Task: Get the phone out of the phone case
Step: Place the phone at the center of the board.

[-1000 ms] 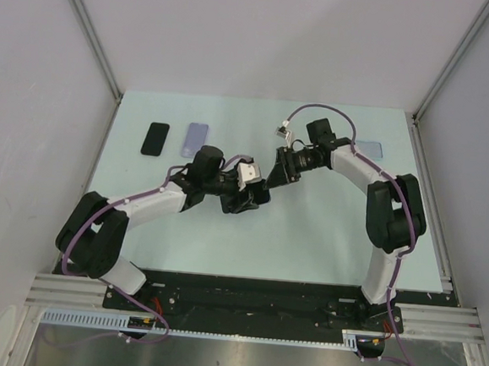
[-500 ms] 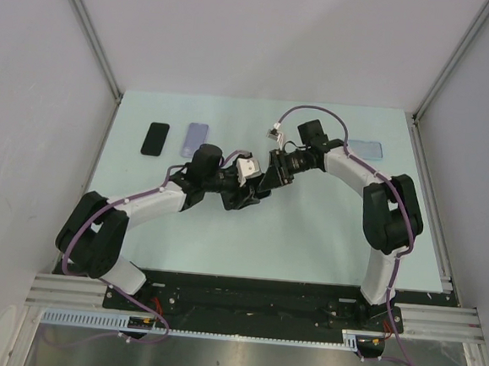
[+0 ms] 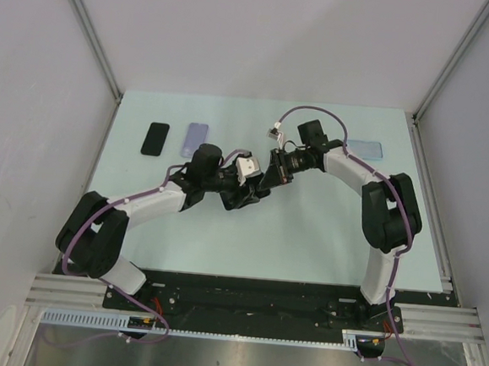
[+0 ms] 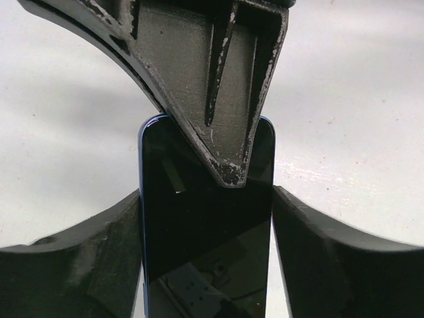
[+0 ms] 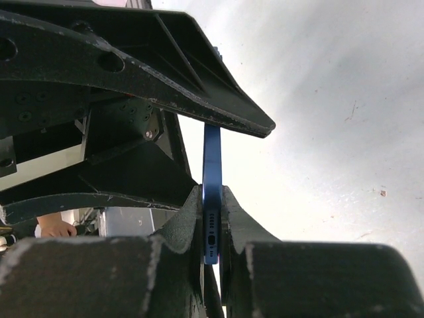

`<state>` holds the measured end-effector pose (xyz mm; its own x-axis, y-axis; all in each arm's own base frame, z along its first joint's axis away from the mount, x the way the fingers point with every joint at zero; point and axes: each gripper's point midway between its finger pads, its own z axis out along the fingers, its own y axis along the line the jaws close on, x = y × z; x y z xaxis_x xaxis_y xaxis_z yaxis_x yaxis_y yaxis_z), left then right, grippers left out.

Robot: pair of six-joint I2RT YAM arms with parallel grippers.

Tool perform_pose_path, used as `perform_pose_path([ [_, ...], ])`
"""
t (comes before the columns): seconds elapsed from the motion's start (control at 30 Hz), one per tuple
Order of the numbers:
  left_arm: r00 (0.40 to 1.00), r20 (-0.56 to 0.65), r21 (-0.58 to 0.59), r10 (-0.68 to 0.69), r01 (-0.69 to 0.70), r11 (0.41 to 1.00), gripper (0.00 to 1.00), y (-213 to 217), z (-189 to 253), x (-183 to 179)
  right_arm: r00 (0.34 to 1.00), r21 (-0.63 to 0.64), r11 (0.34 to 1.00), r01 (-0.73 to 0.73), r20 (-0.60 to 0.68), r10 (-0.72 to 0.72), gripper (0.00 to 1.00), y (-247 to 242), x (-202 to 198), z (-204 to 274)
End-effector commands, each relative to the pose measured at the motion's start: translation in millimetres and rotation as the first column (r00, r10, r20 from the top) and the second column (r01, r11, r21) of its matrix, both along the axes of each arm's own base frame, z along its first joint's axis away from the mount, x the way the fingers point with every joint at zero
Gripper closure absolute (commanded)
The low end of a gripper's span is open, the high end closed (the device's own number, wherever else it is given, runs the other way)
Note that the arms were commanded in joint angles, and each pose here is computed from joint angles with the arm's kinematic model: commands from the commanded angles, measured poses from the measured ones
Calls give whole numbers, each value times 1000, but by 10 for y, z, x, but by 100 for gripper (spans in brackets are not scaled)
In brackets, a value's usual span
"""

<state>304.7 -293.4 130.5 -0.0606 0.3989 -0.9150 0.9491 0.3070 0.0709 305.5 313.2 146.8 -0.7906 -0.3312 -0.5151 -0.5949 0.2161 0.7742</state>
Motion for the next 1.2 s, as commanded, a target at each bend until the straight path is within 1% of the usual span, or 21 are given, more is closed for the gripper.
perform_pose_path([
  [0.0, 997, 73, -72, 33, -28, 997, 1, -60, 299, 161, 1000, 34, 999, -25, 7, 25, 100, 56, -33, 66],
  [0.1, 994, 94, -73, 60, -54, 996, 0, -25, 337, 190, 1000, 19, 1000, 3, 15, -3, 100, 16, 35, 53],
  [0.33, 984, 142, -92, 105, -93, 991, 0, 95, 507, 221, 989, -9, 989, 149, 14, -149, 100, -283, 414, 28],
  [0.5, 976, 162, -111, 142, -125, 986, 0, 262, 618, 330, 952, -16, 952, 304, 36, -304, 100, -730, 872, -2],
  [0.57, 975, 167, -116, 149, -131, 985, 0, 317, 647, 364, 934, -39, 933, 358, 31, -357, 100, -928, 1037, -105],
  [0.63, 971, 172, -120, 164, -145, 982, 0, 397, 666, 405, 926, -44, 925, 377, 41, -375, 100, -1033, 1177, -98],
  [0.7, 971, 169, -116, 172, -153, 981, 0, 462, 636, 418, 912, -70, 910, 410, 16, -410, 100, -1200, 1312, -242],
  [0.73, 969, 175, -118, 176, -157, 981, 0, 488, 649, 420, 907, -59, 905, 421, 28, -420, 100, -1244, 1424, -197],
  [0.77, 967, 178, -113, 181, -162, 980, 0, 526, 628, 428, 906, -78, 903, 423, -2, -424, 100, -1270, 1460, -312],
  [0.8, 967, 178, -112, 180, -162, 980, 0, 548, 623, 420, 901, -87, 898, 432, -13, -434, 100, -1340, 1517, -351],
  [0.83, 965, 186, -116, 186, -166, 979, 0, 578, 650, 415, 896, -81, 893, 443, 4, -444, 100, -1388, 1626, -298],
  [0.87, 963, 189, -112, 194, -175, 978, 0, 628, 630, 423, 892, -93, 889, 447, -26, -451, 100, -1405, 1655, -399],
  [0.97, 958, 198, -117, 206, -186, 976, 0, 717, 653, 410, 875, -78, 873, 481, -20, -483, 100, -1517, 1838, -390],
  [1.0, 957, 201, -119, 209, -188, 975, 0, 743, 662, 408, 867, -81, 866, 494, -35, -498, 100, -1552, 1887, -434],
  [1.07, 956, 199, -125, 216, -194, 973, 0, 799, 677, 391, 865, -72, 864, 498, -28, -500, 100, -1569, 1981, -414],
  [1.1, 955, 206, -128, 214, -191, 973, 0, 815, 704, 377, 863, -80, 863, 499, -48, -503, 100, -1574, 2001, -492],
  [1.13, 954, 208, -128, 217, -193, 973, 0, 834, 709, 370, 847, -83, 847, 525, -48, -529, 100, -1709, 2069, -496],
  [1.17, 951, 210, -125, 225, -202, 971, 0, 878, 699, 376, 844, -77, 844, 531, -37, -535, 100, -1729, 2127, -472],
])
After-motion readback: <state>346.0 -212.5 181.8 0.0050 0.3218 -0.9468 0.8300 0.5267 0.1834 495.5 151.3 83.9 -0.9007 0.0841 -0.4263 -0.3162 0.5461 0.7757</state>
